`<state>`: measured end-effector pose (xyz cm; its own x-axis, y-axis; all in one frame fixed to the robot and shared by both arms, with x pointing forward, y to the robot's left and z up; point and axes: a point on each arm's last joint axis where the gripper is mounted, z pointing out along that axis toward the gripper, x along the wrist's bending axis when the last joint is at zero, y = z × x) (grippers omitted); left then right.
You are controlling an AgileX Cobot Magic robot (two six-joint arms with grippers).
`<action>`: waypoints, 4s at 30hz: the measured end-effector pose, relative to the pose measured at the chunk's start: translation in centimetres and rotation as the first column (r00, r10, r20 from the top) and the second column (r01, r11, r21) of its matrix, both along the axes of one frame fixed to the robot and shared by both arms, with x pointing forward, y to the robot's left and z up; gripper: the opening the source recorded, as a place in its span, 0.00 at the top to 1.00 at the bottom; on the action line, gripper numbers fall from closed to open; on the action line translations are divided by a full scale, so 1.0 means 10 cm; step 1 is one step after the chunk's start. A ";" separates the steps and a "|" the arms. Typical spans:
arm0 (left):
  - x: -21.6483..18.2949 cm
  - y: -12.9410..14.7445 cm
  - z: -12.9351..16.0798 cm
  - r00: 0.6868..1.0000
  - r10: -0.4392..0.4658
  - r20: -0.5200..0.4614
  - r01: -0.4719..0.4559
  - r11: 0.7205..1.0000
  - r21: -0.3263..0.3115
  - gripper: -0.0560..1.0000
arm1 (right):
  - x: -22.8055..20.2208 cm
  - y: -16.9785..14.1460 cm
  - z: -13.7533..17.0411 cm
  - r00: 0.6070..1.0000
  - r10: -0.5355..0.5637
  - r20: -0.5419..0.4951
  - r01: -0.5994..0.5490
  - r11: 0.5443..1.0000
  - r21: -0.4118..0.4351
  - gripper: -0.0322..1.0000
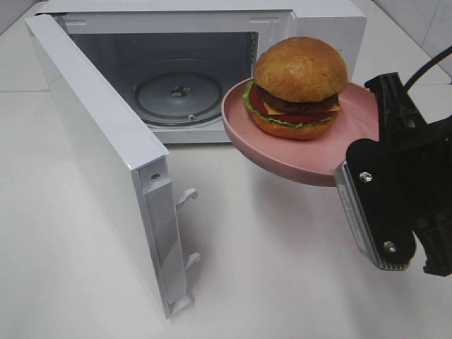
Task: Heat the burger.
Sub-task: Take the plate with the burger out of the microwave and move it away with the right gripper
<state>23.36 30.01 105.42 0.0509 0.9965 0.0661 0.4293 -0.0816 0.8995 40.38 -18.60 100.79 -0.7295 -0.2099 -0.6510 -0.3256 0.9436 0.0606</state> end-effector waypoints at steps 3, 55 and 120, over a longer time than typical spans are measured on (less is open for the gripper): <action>0.00 0.00 0.00 1.000 0.000 0.000 0.000 1.000 0.000 0.01 | -0.05 -0.06 0.06 1.000 -0.016 0.007 0.016 1.000 -0.003 0.90; 0.00 0.00 0.00 1.000 0.000 0.000 0.000 1.000 0.000 0.01 | -0.34 -0.66 0.18 0.553 -0.820 -0.149 0.833 0.544 0.094 0.90; 0.00 0.00 0.00 1.000 0.000 0.000 0.000 1.000 0.000 0.01 | 0.64 -0.65 -1.09 -0.250 -0.962 -0.105 0.968 -0.249 -0.028 0.90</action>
